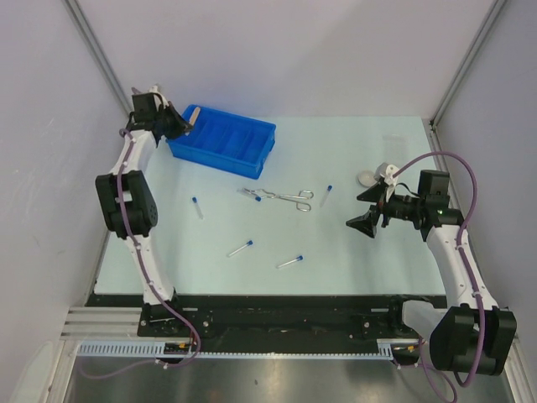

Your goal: Organize the chemistry lab equipment

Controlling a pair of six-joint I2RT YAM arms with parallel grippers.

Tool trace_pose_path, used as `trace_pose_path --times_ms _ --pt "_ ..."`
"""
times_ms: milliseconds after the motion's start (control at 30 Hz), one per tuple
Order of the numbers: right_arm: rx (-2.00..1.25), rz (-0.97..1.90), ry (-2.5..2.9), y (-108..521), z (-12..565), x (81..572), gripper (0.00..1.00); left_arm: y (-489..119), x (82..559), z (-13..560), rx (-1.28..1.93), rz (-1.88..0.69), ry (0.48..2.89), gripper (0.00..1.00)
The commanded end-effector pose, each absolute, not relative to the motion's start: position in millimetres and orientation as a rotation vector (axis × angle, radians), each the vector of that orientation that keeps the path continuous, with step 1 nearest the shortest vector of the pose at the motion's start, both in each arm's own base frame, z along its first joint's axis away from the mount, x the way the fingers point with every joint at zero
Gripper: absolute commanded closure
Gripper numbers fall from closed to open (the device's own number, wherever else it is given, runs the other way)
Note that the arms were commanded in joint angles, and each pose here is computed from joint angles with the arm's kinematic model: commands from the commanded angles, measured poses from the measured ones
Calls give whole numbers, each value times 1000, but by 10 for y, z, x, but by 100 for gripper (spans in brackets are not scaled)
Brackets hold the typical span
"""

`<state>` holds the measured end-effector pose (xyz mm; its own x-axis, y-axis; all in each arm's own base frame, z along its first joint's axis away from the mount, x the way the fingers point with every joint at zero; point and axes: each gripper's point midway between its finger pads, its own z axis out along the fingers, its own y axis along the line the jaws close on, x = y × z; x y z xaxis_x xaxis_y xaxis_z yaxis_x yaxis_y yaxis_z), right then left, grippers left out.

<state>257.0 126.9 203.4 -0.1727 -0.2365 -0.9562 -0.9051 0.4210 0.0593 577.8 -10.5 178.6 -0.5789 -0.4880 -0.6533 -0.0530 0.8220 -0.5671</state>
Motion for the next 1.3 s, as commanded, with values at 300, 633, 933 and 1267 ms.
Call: trace_pose_path --times_ms 300,633,933,1267 --pt "-1046 804 1648 1257 2027 2569 0 218 6147 1830 -467 -441 2175 43" --pt "-1029 744 1649 1123 2041 2601 0 303 5521 2499 -377 -308 2014 35" --pt "-961 757 1643 970 2085 2604 0 120 4389 3090 -291 -328 1762 15" --pt "-919 758 1642 874 2110 2613 0 -319 3571 2803 -264 -618 1775 0"
